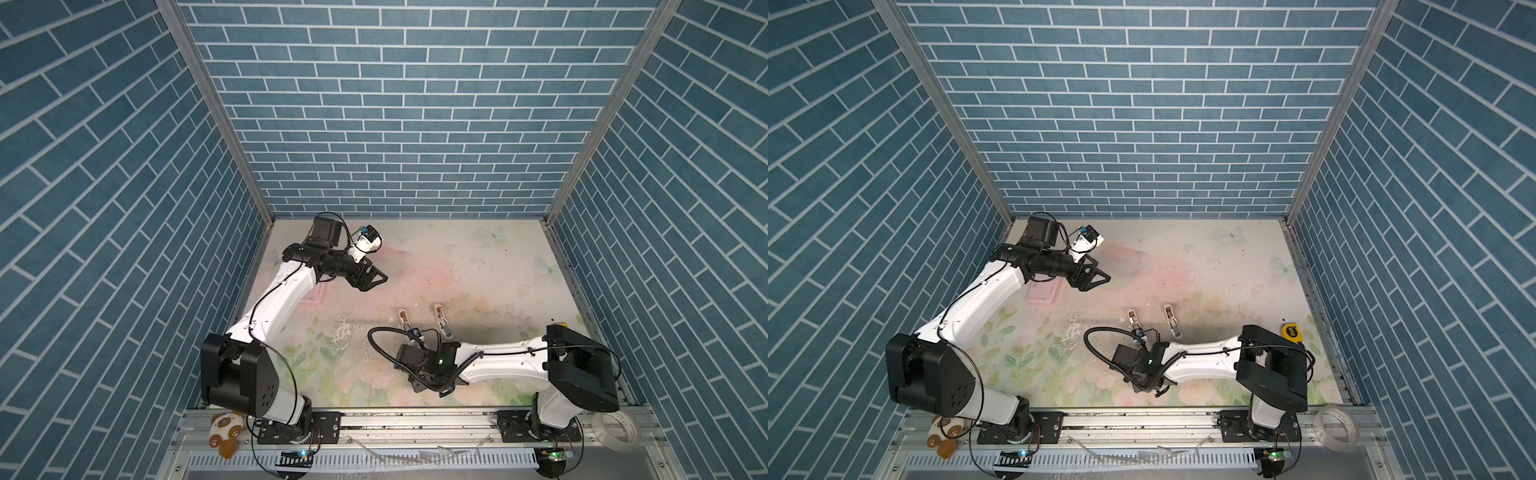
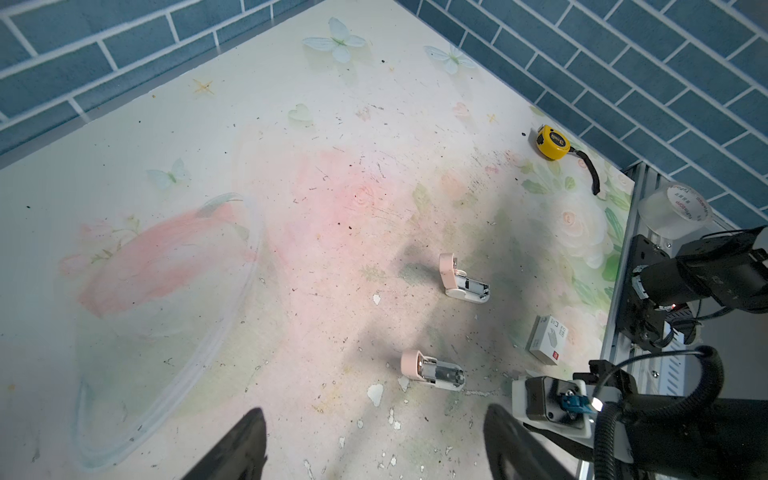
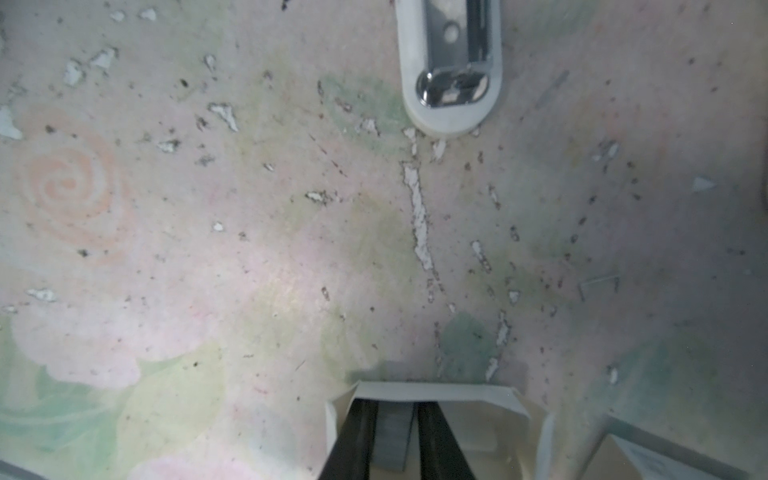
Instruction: Load the staples into the stapler
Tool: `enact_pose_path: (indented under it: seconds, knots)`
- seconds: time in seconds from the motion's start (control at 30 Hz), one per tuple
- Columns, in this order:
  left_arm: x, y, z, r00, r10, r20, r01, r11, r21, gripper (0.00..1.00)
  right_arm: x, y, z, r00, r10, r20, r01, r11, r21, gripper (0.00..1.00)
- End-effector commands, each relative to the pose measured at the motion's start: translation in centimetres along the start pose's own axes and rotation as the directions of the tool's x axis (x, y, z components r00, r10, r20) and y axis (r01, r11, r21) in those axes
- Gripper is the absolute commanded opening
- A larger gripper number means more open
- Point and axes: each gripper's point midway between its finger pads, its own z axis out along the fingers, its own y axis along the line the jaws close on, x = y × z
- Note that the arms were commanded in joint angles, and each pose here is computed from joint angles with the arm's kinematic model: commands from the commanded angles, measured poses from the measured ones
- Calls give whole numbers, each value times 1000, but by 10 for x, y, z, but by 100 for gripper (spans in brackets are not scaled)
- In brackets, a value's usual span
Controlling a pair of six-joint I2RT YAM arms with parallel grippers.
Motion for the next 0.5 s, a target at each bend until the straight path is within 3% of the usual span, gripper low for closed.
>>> enact_pose_path:
  seconds: [0.0, 0.2, 0.47]
  knots:
    - [2, -3, -4, 1000, 2, 5, -2, 1000, -1, 83, 12, -14, 13, 999, 22, -30, -20, 997, 74, 23]
    - [2, -2, -3, 1000, -1, 5, 1, 1000, 3, 83, 14, -15, 17, 999, 21, -36, -18, 996, 82, 22]
    - [1, -2, -3, 1000, -2, 6, 2, 1000, 4, 84, 13, -18, 16, 1000, 19, -25, -17, 996, 88, 11]
